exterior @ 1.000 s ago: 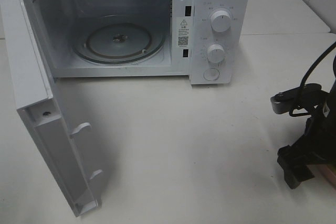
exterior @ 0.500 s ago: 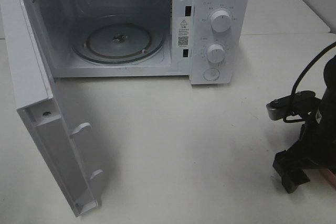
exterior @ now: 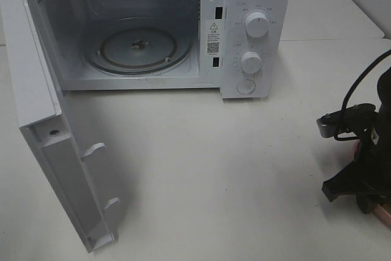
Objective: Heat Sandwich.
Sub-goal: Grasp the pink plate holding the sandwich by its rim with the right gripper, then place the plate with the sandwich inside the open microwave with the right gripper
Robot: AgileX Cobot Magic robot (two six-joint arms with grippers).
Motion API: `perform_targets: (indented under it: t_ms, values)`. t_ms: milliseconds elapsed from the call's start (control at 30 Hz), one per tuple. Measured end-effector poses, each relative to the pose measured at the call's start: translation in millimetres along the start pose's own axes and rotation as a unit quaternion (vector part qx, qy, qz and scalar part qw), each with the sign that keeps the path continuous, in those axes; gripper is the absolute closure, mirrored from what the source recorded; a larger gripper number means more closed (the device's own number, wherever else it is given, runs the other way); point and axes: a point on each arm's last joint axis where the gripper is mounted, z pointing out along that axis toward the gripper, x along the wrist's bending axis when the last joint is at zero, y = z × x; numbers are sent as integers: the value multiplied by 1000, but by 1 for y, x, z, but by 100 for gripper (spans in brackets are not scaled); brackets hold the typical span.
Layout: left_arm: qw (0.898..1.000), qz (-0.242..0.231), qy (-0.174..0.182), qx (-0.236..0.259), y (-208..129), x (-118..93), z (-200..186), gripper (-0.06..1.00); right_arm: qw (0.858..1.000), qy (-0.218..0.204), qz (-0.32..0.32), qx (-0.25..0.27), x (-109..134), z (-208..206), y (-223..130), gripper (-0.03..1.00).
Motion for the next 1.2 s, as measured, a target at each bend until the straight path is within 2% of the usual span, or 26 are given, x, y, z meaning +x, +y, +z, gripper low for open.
perform_targets:
  t_ms: [400,533,633,1200]
  values:
    - [1000,0,0,0,0,0,0,-5,999,-23,-24,8,5,-2,-2,84]
    - [1000,0,0,0,0,0,0,-5,998,-58,-32,23,9,-5,-6,88]
    - [1000,0,0,0,0,0,0,-5,997,-68,-34,27,10,-6,-7,90]
    - [1000,0,0,0,0,0,0,-5,991,-112,-78,3,25,-43,-23,90]
